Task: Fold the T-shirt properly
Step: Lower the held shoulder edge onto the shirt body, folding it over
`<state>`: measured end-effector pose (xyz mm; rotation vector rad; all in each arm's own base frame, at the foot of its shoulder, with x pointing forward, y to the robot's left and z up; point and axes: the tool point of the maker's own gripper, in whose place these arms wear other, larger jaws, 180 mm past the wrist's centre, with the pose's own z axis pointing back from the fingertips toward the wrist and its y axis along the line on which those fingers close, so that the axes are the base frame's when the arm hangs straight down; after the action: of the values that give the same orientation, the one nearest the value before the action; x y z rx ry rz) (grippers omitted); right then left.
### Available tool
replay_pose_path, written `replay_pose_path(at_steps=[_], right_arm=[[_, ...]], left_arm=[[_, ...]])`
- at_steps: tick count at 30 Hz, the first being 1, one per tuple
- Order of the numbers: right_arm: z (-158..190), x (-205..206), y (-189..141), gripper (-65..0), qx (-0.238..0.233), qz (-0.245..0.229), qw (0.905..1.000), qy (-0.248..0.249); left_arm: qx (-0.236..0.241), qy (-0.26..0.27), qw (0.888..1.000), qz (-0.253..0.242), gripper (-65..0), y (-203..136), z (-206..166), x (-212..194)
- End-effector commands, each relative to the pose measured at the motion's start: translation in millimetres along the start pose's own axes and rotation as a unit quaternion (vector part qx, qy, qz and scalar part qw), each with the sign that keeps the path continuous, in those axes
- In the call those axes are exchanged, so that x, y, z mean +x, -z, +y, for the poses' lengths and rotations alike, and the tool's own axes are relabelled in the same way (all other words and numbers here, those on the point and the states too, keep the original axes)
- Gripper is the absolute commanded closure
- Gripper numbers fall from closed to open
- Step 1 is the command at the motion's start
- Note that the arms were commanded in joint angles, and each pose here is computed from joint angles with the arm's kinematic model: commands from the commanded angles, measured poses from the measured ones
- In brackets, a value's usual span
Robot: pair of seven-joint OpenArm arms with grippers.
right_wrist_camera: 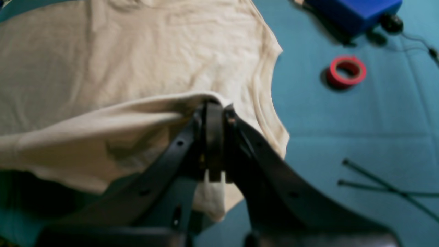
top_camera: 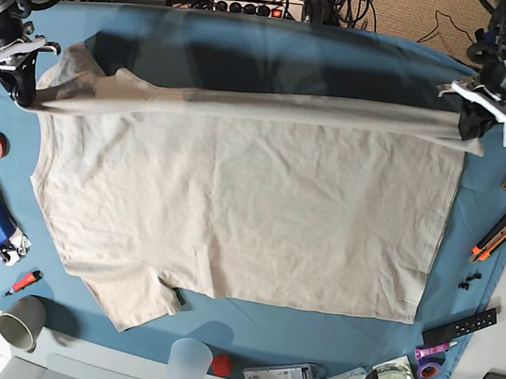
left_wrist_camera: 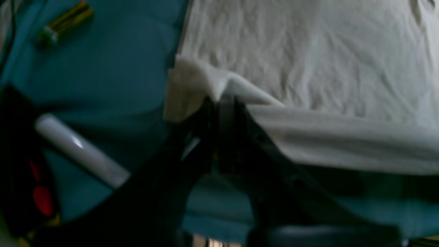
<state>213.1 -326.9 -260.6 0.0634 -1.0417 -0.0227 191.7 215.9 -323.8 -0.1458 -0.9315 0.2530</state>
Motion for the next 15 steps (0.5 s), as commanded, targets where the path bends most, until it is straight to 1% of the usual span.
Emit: replay_pose_path(at_steps=[1,4,8,10,13,15], right_arm=[[-4.0,14.0,-0.5,0.0,-0.002,-0.025,0.9997,-0.003],[-11.1,10.5,6.7,0.0,-0.002,-0.027,0.9995,0.018],[-17.6,9.9,15.4,0.0,-0.005,-0.029,0.9990,0.034],[-18.8,8.4,20.4,0.0,-0.007,-0.020,0.9994,0.028],[-12.0,6.9,29.4,0.0,0.006,-0.005,0.9999,0.009],[-10.4,9.3,34.6,0.0,0.004,-0.004,0.9999,-0.011]], left_arm=[[0.001,0.015,1.000,-0.026,0.0,-0.1,-2.2,13.7],[0.006,0.022,0.999,-0.030,0.0,8.9,-9.6,17.5],[0.013,0.051,0.998,-0.028,0.0,23.2,-19.4,20.0],[0.017,0.060,0.998,-0.029,0.0,31.8,-20.3,20.7],[0.034,0.070,0.996,-0.033,0.0,44.2,-11.4,22.1],[0.051,0.061,0.996,-0.029,0.0,51.5,-2.7,21.3]])
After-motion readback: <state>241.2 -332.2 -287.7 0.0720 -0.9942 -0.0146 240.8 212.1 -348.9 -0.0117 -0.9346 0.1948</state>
